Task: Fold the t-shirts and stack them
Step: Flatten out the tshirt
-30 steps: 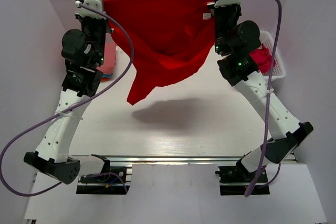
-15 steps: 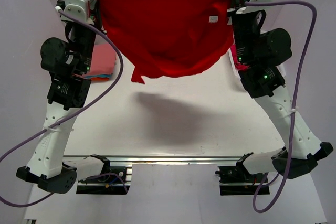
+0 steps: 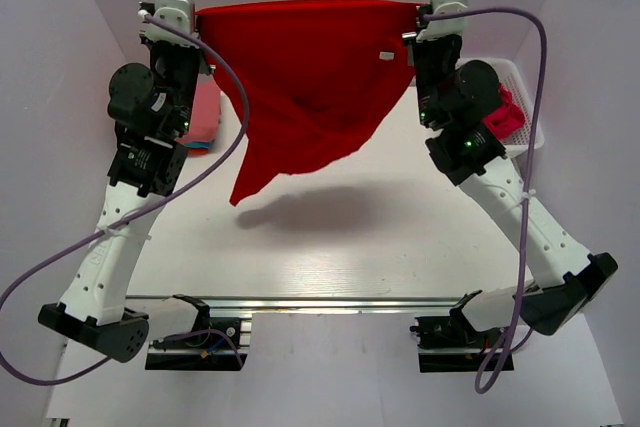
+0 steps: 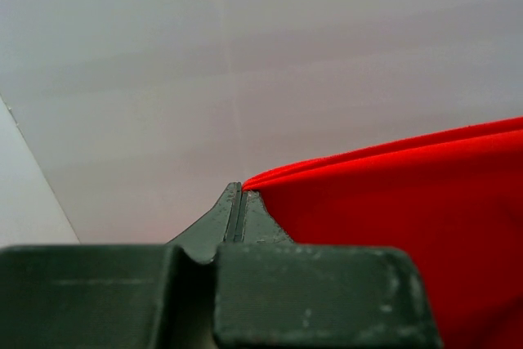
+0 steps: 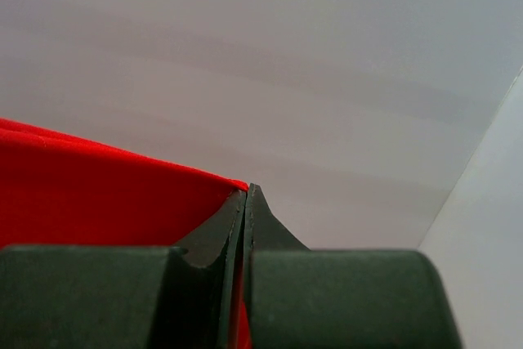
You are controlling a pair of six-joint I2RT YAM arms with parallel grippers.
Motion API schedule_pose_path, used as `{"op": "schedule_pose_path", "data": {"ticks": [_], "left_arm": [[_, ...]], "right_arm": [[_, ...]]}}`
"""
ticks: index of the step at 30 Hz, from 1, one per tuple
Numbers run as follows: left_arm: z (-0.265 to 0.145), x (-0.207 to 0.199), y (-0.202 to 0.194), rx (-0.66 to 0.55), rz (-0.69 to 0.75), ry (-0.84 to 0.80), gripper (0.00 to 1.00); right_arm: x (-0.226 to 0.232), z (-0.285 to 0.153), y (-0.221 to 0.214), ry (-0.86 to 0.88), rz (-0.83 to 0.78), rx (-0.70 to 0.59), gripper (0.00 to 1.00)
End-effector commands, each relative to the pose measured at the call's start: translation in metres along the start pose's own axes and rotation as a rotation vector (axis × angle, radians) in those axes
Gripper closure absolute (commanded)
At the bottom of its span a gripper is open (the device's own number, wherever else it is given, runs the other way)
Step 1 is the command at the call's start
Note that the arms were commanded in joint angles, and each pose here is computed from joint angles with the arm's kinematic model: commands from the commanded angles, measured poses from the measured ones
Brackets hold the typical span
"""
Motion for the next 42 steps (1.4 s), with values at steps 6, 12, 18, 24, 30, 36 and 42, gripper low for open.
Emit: {"op": "schedule_pose_path", "data": {"ticks": [6, 12, 18, 24, 30, 36, 42], "left_arm": [[-0.071, 0.032, 0.089, -0.184, -0.049, 0.018, 1.0], [-0.09, 0.017, 0.1, -0.181, -0.08, -0.095, 1.0], [-0.105, 0.011, 0.113, -0.198, -0.089, -0.163, 1.0], [-0.102, 0.01, 0.09, -0.171, -0.096, -0.154, 1.0], [-0.052, 0.011, -0.027, -0.02, -0.065, -0.037, 1.0], [-0.008, 0.016, -0.2, 0.276, -0.051, 0.125, 1.0], [0.041, 0.012, -0.353, 0.541, 0.039, 0.207, 1.0]], "right_arm": [[-0.09, -0.045, 0.058, -0.136, 0.189, -0.113, 1.0], [-0.09, -0.068, 0.076, -0.019, 0.242, -0.169, 1.0], [-0.107, -0.092, 0.087, -0.013, 0.262, -0.212, 1.0], [-0.082, -0.089, 0.051, 0.003, 0.253, -0.155, 1.0], [-0.038, -0.071, -0.054, -0.148, 0.273, 0.055, 1.0], [0.038, -0.048, -0.175, -0.182, 0.235, 0.324, 1.0], [0.09, -0.007, -0.27, -0.156, 0.127, 0.536, 1.0]]}}
Point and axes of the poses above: each gripper's point midway between its finger pads, its own z axis out along the fingers, its own x axis along the line the jaws close on, y = z × x, the point moved 1 cm from there along -z, back along the fingers, and after that the axes turned 9 degrees about -z, right-handed, at the moved point
